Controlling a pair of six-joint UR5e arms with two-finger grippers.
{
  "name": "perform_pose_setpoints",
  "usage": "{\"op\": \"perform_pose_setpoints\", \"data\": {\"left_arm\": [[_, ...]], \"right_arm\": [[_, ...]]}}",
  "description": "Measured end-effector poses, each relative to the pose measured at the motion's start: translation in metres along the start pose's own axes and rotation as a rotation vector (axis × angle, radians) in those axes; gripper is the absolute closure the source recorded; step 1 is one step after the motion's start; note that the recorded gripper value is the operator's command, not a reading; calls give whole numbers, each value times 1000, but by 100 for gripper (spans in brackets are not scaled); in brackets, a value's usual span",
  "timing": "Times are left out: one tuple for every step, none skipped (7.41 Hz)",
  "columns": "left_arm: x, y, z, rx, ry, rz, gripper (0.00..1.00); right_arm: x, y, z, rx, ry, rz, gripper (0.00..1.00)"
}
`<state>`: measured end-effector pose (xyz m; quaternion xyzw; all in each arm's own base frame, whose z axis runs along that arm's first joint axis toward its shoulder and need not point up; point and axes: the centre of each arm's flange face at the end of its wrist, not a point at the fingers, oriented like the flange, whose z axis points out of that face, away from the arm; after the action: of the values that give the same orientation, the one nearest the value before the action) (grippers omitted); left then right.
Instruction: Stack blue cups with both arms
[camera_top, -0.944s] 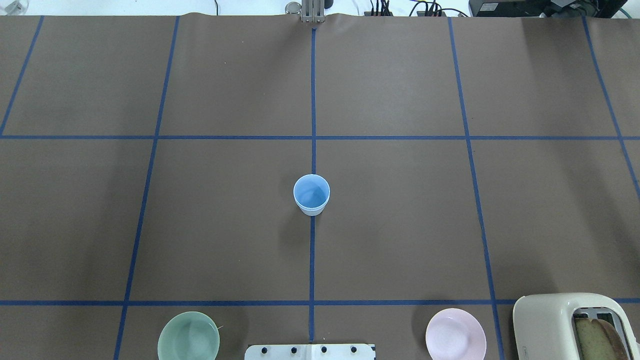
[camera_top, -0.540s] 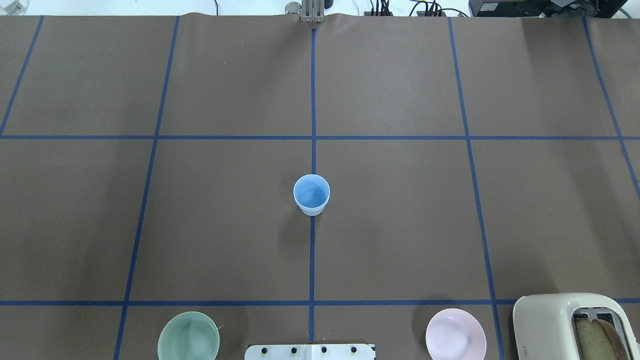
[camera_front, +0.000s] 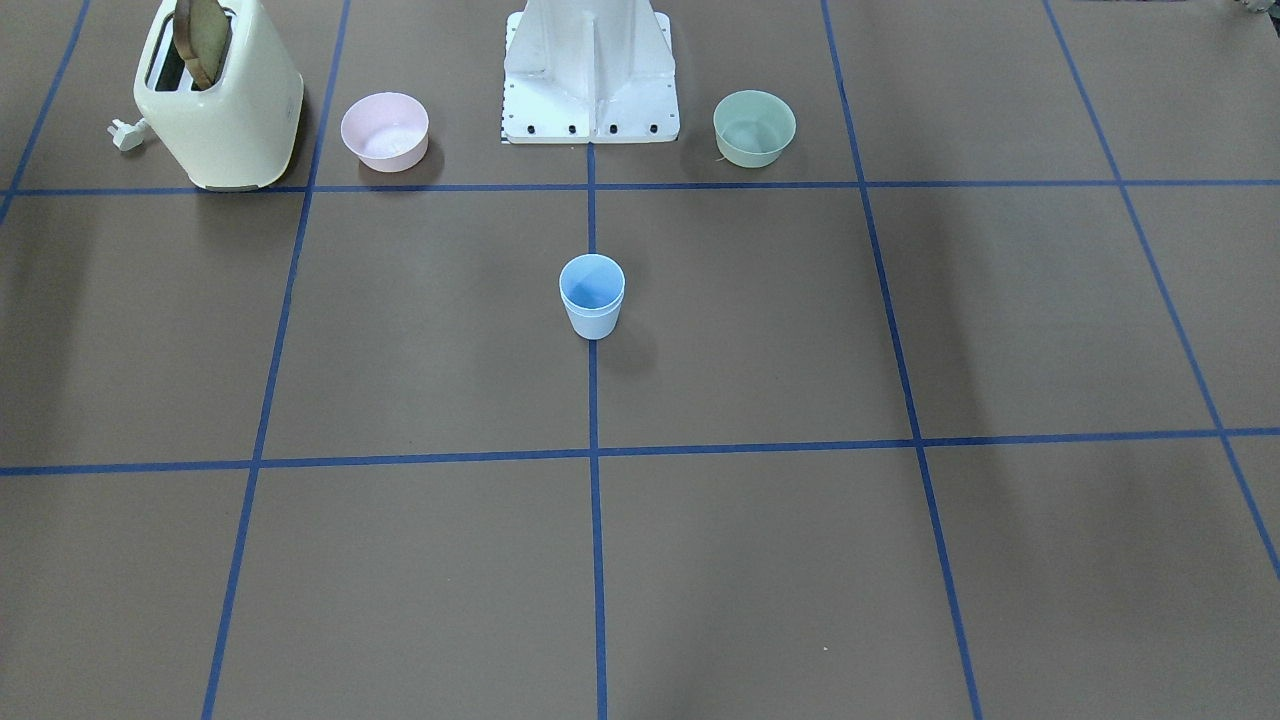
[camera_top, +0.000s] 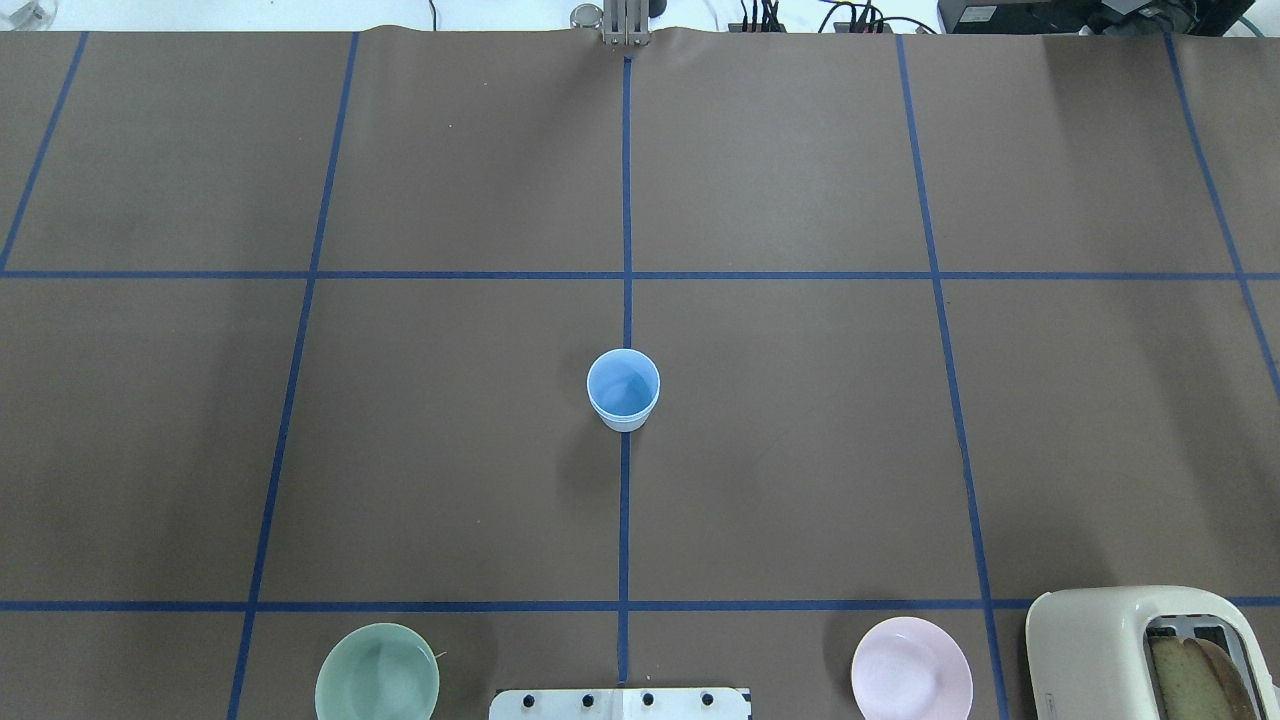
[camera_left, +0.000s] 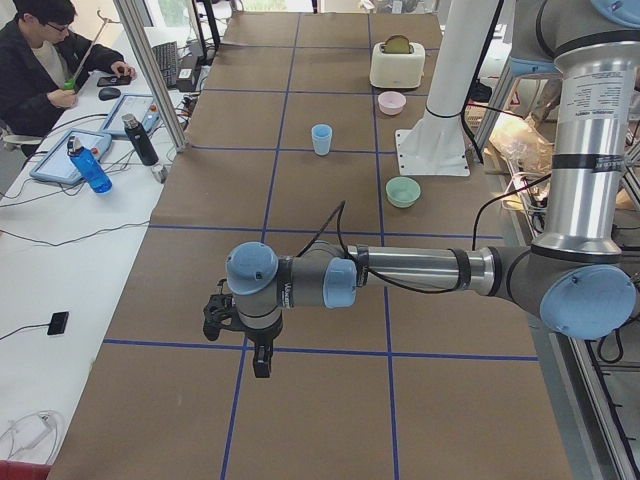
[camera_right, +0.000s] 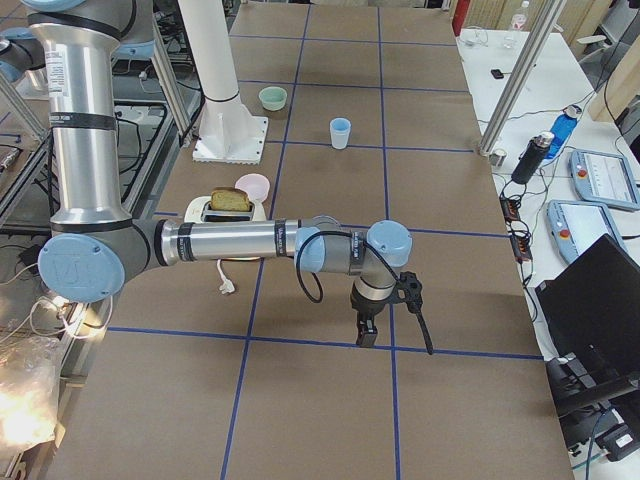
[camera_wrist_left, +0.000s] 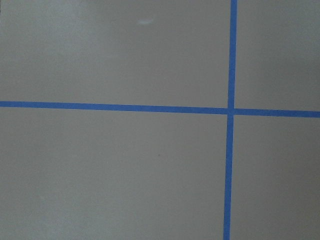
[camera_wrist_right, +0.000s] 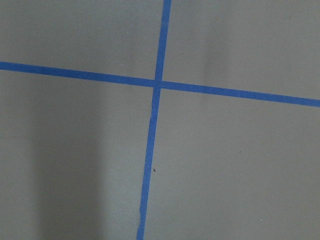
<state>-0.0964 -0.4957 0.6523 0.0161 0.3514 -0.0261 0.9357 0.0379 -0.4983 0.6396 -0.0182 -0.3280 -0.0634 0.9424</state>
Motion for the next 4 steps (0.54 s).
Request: {"op": "perform_pose_setpoints", "data": {"left_arm": [[0, 0, 0, 0, -1, 0, 1], [-1, 1, 1, -2, -1, -2, 1], [-2, 4, 3, -5, 0, -5, 1], [-3, 5, 4, -7, 0, -6, 1]], "right_arm": [[0, 0, 0, -1, 0, 1, 0], [1, 1, 1, -2, 0, 1, 0], [1, 1, 1, -2, 0, 2, 0], [1, 1, 1, -2, 0, 2, 0]]}}
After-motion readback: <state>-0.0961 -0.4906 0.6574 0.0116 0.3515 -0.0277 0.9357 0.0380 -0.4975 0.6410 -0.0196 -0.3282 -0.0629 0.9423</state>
